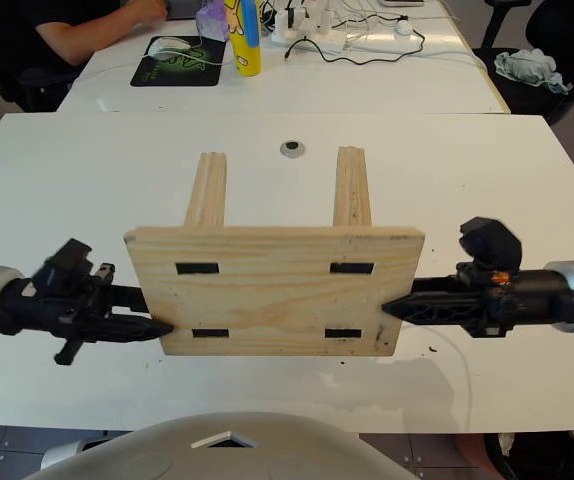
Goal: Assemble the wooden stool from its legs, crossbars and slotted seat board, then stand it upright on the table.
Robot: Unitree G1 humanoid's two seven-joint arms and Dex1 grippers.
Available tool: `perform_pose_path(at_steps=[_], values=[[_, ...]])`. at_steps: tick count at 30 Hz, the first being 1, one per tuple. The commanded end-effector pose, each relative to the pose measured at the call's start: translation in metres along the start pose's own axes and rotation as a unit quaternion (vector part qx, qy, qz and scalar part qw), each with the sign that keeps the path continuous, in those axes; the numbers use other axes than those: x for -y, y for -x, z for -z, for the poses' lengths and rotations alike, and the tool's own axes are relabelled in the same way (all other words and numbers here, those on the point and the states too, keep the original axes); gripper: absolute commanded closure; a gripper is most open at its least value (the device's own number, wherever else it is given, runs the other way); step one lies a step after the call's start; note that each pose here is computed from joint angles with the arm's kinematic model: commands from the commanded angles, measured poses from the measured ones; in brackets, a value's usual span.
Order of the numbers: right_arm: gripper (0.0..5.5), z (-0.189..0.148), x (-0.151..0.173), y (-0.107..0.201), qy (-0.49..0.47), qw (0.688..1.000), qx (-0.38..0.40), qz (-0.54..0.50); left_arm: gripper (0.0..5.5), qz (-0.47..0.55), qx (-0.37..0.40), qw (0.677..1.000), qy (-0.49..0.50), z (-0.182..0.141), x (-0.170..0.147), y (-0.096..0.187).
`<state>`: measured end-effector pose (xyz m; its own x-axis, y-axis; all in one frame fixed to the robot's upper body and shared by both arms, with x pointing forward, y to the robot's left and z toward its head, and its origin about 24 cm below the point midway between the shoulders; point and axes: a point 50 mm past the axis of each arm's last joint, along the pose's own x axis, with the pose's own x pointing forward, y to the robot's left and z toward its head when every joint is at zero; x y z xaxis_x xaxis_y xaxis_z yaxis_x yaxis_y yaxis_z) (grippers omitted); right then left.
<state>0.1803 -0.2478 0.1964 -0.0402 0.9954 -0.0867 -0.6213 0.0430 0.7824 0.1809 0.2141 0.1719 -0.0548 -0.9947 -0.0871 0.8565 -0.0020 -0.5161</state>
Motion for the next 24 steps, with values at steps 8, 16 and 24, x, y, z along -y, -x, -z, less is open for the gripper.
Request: perform_pose_path(at_steps=[8,16,24], values=[[4.13,-0.080,0.022,-0.024,-0.165,0.976,0.028,-0.143,4.12,0.006,0.088,0.956,0.278,-0.074,-0.051,0.016],[4.14,-0.087,0.082,-0.032,-0.226,0.970,0.085,-0.035,3.26,-0.079,0.123,0.912,0.384,-0.049,-0.107,0.012],[2.84,-0.086,0.089,-0.017,-0.229,0.962,0.141,-0.043,2.08,-0.052,0.210,0.909,0.357,-0.060,-0.110,0.029]])
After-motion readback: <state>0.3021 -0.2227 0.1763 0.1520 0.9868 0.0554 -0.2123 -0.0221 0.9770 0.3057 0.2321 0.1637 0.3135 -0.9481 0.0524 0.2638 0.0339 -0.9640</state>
